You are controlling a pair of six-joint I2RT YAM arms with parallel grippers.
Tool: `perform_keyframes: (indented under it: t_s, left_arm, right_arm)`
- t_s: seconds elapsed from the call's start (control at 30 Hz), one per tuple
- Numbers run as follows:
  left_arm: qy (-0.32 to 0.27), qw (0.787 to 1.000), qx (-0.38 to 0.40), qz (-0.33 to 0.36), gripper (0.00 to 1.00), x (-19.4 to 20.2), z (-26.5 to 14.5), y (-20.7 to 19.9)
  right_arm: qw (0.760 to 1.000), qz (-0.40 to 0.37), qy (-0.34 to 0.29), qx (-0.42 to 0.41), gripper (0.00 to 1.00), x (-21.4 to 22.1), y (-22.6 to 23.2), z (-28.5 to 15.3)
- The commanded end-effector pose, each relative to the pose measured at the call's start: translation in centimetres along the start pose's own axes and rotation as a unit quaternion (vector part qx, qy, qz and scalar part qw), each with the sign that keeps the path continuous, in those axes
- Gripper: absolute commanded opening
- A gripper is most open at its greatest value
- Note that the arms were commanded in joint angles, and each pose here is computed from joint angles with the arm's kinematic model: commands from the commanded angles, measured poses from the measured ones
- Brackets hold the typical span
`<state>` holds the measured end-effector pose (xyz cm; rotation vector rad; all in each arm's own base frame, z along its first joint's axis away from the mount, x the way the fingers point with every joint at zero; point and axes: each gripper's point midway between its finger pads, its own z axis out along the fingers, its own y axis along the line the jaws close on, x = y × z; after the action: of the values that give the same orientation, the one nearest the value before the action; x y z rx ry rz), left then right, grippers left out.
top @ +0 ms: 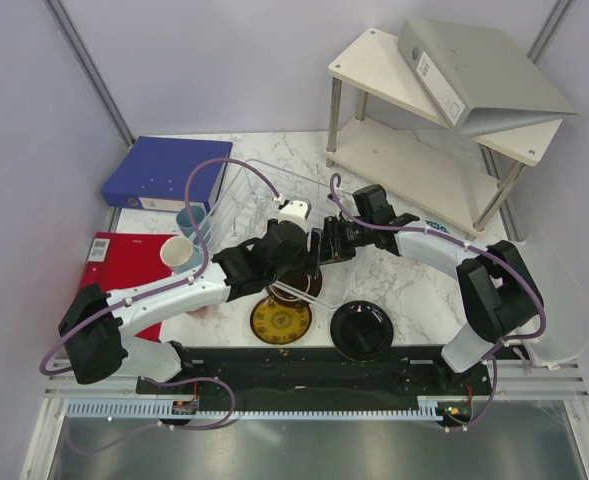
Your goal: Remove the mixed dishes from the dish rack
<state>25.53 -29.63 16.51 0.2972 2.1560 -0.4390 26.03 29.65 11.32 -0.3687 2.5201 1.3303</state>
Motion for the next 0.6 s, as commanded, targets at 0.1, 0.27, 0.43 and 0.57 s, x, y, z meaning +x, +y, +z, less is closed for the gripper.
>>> perform_keyframes:
  t_s: [0.1, 0.27, 0.43, 0.57]
  left_arm:
    - [-0.026, 0.999, 0.013, -0.026, 0.77, -1.5, -0.6, -0.4]
    - [-0.027, 0.999, 0.015, -0.027, 0.77, -1.6, -0.8, -0.5]
    - [-0.028, 0.999, 0.016, -0.027, 0.77, -1.6, -0.8, -0.5]
    - [-0.026, 0.999, 0.018, -0.027, 0.76, -1.6, -0.8, -0.6]
  right_arm:
    - [0.999, -0.01, -0.006, -0.034, 0.0, -0.2, 1.9, -0.6]
    - [0.999, -0.013, -0.005, -0.045, 0.0, -0.1, 2.4, -0.8]
    - [0.998, -0.024, -0.01, -0.061, 0.06, -0.2, 3.1, -1.1]
    - [0.997, -0.023, -0.005, -0.07, 0.2, 0.2, 3.3, -1.0]
